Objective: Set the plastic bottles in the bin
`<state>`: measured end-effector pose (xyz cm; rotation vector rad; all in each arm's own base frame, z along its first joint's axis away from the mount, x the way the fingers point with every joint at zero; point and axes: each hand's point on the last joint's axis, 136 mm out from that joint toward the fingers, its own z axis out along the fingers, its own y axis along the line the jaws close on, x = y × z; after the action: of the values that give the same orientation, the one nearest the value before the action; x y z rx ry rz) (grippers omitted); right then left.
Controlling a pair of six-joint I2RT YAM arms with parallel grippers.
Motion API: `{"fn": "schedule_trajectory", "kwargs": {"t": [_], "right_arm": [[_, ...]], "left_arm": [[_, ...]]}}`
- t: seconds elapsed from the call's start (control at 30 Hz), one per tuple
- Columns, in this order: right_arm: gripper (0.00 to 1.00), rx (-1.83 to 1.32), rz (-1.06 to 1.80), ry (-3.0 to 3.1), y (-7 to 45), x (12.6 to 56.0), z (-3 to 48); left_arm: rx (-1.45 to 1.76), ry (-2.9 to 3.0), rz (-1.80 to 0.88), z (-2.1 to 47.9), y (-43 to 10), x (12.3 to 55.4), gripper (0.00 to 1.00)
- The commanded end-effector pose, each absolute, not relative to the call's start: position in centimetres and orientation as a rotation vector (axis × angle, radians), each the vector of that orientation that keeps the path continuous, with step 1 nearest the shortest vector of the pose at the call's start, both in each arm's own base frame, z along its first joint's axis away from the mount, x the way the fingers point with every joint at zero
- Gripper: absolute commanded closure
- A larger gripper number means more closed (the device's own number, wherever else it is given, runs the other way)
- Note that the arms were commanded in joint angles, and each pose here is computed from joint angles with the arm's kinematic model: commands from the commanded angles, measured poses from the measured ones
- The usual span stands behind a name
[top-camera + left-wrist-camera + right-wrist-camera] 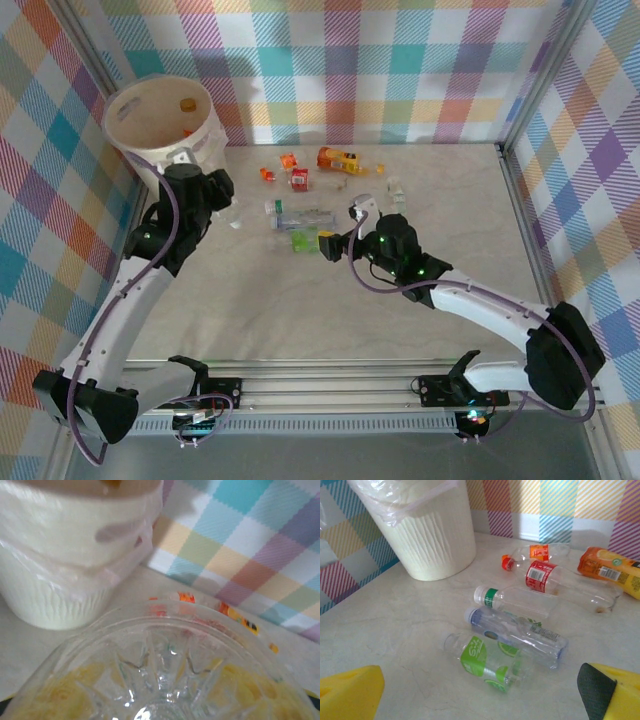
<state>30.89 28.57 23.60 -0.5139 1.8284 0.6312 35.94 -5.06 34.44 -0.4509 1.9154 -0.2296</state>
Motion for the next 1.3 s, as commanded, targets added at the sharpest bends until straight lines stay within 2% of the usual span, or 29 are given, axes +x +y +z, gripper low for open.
{"fn": "schedule_trajectory", "kwargs": {"t": [0.0,0.27,0.73,1.07,1.27], "right_arm": [[0.00,-0.493,0.601,1.772,27.9,30.9,25.1],[0.00,-0.488,0.600,1.808,27.9,30.8,25.3],[0.00,-0.554,0.644,1.813,28.7,30.0,25.4],[0.00,-0.553,0.615,1.832,28.3,30.1,25.1],[0.00,-0.528,0.587,1.843,27.7,30.3,24.9]], "left_arm": [[-0.422,1.801,-0.154,39.3,-3.1,35.7,0.49],[-0.448,1.625,-0.029,45.8,0.1,36.7,0.49],[-0.559,1.564,-0.111,50.3,5.9,46.4,0.49],[-0.595,1.613,0.025,46.8,10.6,52.7,0.48],[-0.456,1.777,0.070,42.2,10.2,55.7,0.48]]}}
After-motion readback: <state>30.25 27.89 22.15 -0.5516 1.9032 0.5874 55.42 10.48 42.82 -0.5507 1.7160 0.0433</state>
